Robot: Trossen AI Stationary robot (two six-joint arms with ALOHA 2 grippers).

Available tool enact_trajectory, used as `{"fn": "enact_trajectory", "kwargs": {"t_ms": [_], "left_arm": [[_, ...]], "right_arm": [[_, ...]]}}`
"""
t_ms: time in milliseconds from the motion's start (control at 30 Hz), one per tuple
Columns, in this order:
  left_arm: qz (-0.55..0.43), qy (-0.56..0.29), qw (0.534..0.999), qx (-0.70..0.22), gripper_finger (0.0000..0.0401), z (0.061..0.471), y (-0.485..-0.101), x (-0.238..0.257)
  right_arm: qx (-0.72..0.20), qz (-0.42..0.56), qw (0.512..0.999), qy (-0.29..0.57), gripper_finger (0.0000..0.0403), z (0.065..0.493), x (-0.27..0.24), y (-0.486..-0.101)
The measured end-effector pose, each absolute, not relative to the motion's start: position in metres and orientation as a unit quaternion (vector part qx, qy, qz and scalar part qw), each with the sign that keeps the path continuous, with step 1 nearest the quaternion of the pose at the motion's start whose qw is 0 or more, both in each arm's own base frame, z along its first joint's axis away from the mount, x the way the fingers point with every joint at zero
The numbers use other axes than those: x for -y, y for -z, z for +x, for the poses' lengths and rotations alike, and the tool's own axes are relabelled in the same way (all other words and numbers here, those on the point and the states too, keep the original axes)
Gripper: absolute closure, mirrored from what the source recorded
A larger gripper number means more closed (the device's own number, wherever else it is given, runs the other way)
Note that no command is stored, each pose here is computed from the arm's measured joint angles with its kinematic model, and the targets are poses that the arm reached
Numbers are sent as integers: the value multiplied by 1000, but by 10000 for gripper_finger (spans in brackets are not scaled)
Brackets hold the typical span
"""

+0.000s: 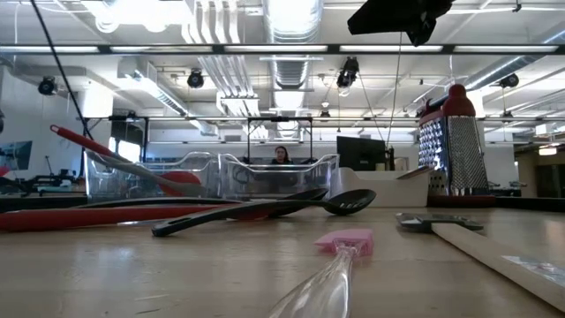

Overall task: Pick & Place Kitchen Items
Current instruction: Put the green table knife into the white bin

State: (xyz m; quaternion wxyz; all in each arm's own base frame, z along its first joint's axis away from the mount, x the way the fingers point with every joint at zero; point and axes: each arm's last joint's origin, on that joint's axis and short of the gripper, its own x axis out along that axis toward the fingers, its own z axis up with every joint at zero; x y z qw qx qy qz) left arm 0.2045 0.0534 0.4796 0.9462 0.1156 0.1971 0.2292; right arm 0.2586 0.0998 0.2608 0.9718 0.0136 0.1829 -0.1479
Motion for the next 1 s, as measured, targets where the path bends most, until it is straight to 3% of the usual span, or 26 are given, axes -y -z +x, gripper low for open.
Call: {"fn": "enact_trajectory", "kwargs": {"t_ms": [133,367,667,1000], "left_arm": [[56,-113,969,-213,266,184,-477,-20],[2,-18,946,-325,287,191,-432,40],[-19,-19,888,-460,309,204,-338,111],[-63,-54,807,-585,295,203,-263,125]], "right_arm": [[-183,14,972,148,358,259,-100,-261],[-181,25,972,150,359,259,-100,-261],[-180,36,971,152,359,259,-100,-261],[-179,39,971,152,358,259,-100,-261]]}}
